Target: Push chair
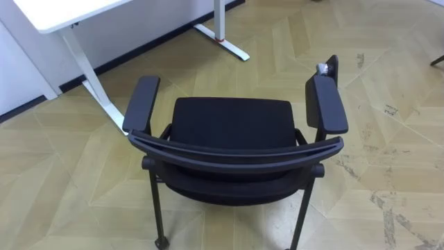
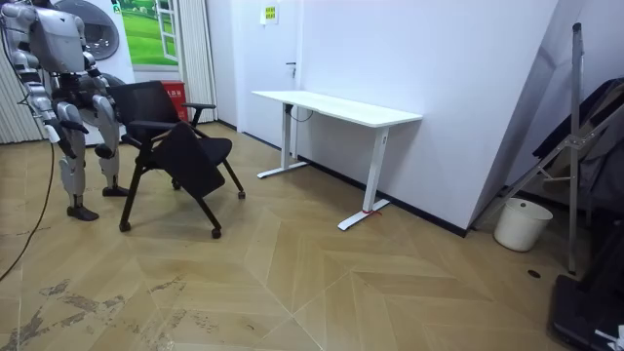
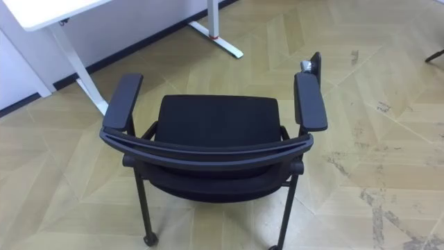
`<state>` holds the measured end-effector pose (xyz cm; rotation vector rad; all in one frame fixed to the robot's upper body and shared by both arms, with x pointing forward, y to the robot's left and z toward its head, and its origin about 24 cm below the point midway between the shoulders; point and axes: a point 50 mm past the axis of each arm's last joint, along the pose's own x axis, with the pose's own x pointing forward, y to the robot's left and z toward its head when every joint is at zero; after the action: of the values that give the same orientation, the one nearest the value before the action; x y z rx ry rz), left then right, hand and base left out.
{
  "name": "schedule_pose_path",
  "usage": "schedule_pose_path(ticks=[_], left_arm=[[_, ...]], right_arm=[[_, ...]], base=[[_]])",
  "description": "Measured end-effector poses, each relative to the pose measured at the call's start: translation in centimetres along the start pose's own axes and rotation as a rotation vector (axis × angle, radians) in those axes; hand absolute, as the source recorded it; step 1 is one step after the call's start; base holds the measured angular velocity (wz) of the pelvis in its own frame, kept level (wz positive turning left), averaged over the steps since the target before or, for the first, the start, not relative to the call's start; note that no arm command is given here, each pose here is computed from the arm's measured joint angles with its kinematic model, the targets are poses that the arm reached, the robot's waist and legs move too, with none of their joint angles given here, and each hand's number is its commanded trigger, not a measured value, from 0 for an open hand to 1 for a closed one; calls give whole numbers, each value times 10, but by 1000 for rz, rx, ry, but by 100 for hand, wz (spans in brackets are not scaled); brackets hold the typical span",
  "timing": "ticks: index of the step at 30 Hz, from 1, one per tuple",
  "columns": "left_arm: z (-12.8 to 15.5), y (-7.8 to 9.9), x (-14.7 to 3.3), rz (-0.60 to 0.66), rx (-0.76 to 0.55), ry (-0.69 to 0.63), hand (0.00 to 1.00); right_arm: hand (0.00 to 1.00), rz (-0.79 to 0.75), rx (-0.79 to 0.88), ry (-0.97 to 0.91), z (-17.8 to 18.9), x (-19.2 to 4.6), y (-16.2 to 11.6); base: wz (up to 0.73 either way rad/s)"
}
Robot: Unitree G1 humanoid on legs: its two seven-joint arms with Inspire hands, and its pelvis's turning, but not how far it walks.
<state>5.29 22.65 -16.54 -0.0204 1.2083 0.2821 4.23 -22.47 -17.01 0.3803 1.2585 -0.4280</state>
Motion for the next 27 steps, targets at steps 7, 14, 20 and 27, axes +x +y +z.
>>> schedule_pose_path(ticks=[7, 14, 20, 27], left_arm=[[-2, 0, 0, 1, -7, 15, 0], [-9, 4, -2, 14, -33, 35, 0], [-10, 6, -2, 23, -47, 41, 0], [-11, 6, -2, 26, -62, 48, 0]], right_arm=[[0, -82, 7, 52, -13, -1, -9], [0, -120, 39, 56, -11, -1, -12], [0, -130, 49, 62, -13, -2, -14], [0, -123, 47, 71, -15, -2, -14]], base=[[0], [0], [0], [0]])
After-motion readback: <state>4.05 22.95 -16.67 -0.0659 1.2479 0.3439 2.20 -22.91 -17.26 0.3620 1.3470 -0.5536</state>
